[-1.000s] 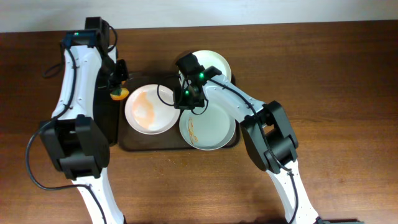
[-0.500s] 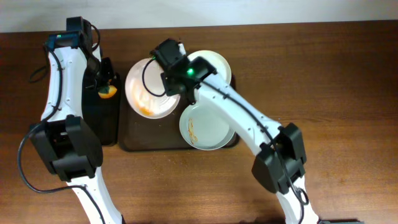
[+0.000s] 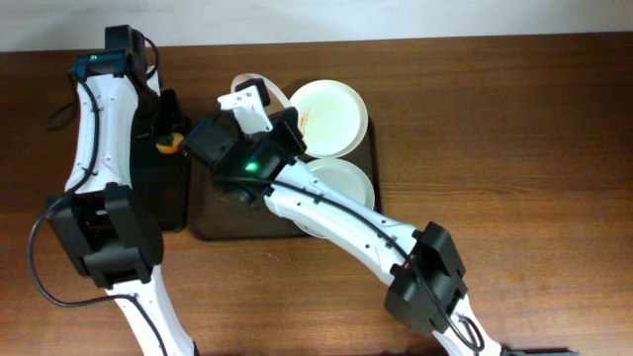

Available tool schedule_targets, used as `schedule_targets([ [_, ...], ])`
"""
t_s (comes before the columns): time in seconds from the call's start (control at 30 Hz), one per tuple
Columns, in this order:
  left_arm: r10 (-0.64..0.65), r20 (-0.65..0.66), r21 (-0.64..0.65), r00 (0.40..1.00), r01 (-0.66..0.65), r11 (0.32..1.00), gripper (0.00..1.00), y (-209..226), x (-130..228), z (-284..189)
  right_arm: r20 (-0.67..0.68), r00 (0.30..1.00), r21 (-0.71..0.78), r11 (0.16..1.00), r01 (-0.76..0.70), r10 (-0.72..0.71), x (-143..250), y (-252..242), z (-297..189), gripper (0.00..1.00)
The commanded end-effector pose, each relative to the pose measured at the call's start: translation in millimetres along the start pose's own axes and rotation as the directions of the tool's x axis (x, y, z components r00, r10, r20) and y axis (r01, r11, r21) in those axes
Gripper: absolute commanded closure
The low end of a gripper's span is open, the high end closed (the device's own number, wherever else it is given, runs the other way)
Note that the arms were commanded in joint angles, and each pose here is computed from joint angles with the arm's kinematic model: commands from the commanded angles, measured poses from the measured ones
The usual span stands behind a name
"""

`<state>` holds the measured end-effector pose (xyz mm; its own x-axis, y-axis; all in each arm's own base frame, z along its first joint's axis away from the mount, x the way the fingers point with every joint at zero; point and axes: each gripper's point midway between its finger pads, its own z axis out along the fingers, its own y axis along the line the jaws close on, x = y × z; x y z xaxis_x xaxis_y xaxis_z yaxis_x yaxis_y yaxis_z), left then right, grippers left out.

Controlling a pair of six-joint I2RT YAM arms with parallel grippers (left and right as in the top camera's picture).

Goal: Clean dirty plates on tray and stack at the side
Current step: 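Carry the cleaned plate with the right gripper to the table's right side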

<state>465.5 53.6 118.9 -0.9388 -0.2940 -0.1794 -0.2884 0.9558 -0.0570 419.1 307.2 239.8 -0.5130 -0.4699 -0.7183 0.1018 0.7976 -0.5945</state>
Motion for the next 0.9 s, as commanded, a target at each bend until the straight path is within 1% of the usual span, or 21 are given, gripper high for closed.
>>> schedule_targets([
  [0.0,0.007,0.021,0.001,1.0,-0.007,1.0,0.99,0,-4,-6,0.122,0.992,0.194,0.979,-0.069,0.046,-27,-44,-25,0.96],
  [0.1,0.007,0.021,0.001,1.0,-0.007,1.0,0.99,-1,-4,-6,0.159,0.986,0.245,0.965,-0.09,0.051,-32,-50,-35,0.96],
  [0.27,0.007,0.021,0.001,1.0,-0.007,1.0,0.99,-1,-4,-6,0.165,0.985,0.25,0.963,-0.096,0.055,-33,-51,-36,0.96],
  [0.37,0.007,0.021,0.001,1.0,-0.007,1.0,0.99,-1,-4,-6,0.157,0.986,0.229,0.968,-0.097,0.062,-32,-48,-34,0.96],
  [0.43,0.007,0.021,0.001,1.0,-0.007,1.0,0.99,-1,-4,-6,0.129,0.989,0.178,0.98,-0.092,0.07,-29,-40,-27,0.96],
  [0.53,0.007,0.021,0.001,1.0,-0.007,1.0,0.99,-1,-4,-6,0.033,0.996,0.02,0.996,-0.088,0.087,-18,-24,-6,0.96],
  [0.57,0.007,0.021,0.001,1.0,-0.007,1.0,0.99,-1,-4,-6,-0.027,0.995,-0.071,0.992,-0.1,0.099,-12,-19,4,0.96],
  [0.63,0.007,0.021,0.001,1.0,-0.007,1.0,0.99,-1,-4,-6,-0.131,0.981,-0.199,0.966,-0.168,0.144,-4,-20,20,0.96],
  [0.67,0.01,0.02,0.001,1.0,-0.01,1.0,0.99,-2,-3,-6,-0.212,0.962,-0.285,0.93,-0.231,0.174,1,-26,32,0.96],
  [0.7,0.012,0.02,0.001,1.0,-0.012,1.0,0.99,-3,-3,-6,-0.257,0.949,-0.33,0.906,-0.265,0.184,4,-31,37,0.96],
  [0.77,0.018,0.02,0.003,1.0,-0.018,1.0,0.99,-6,-3,-6,-0.355,0.913,-0.387,0.857,-0.339,0.201,14,-49,52,0.96],
  [0.83,0.026,0.023,0.005,0.999,-0.027,1.0,0.99,-10,-3,-6,-0.449,0.868,-0.397,0.823,-0.407,0.212,30,-71,69,0.96],
  [0.87,0.03,0.026,0.006,0.999,-0.03,1.0,0.99,-12,-3,-5,-0.514,0.829,-0.386,0.804,-0.452,0.22,44,-88,82,0.96],
])
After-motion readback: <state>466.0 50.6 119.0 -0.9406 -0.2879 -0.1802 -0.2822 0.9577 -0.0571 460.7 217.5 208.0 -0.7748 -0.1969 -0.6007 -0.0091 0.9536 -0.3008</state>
